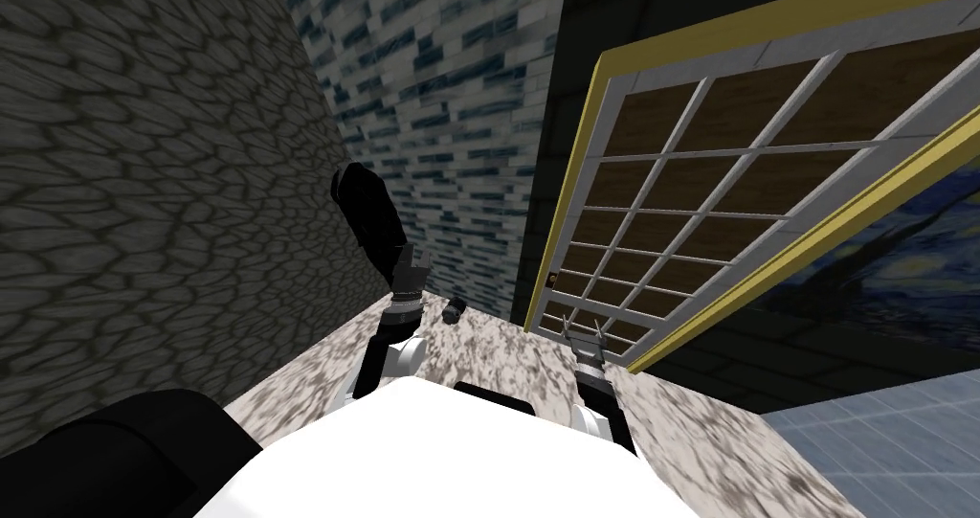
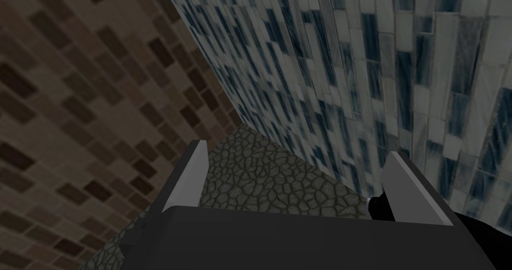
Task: Pull the door open
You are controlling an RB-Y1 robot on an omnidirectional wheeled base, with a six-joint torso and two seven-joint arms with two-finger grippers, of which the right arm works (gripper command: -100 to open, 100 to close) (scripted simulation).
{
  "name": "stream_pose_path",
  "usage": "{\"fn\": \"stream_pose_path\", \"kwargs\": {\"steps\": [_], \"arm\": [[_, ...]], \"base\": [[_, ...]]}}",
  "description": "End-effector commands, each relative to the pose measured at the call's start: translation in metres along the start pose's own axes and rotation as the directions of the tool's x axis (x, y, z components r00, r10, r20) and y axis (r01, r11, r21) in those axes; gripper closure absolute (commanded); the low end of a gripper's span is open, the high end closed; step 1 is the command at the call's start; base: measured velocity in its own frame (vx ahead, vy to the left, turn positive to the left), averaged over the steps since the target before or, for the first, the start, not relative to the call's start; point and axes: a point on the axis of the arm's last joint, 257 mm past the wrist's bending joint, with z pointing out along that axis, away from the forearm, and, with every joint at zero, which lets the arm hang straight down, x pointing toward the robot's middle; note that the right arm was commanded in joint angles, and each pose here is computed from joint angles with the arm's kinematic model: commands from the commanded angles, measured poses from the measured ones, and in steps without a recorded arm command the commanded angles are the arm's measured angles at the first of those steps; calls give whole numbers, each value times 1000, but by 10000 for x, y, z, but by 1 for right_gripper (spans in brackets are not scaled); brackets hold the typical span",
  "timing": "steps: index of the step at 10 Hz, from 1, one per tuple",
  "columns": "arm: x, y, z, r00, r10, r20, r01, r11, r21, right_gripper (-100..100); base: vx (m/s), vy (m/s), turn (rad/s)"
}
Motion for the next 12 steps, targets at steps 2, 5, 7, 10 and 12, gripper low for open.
{"fn": "stream_pose_path", "kwargs": {"steps": [2, 5, 7, 10, 12], "arm": [[-225, -24, -56, 997, 68, 43, -68, 998, 6, -100], [-459, -38, -133, 987, 135, 91, -136, 991, 4, -100], [-610, -39, -188, 976, 178, 122, -179, 984, -2, -100], [-816, -28, -269, 958, 234, 164, -235, 972, -16, -100], [-947, -15, -326, 944, 269, 191, -269, 963, -28, -100]], "base": [[97, -9, 83], [109, -20, 82], [98, -19, 71], [93, -22, 76], [86, -29, 68]]}}
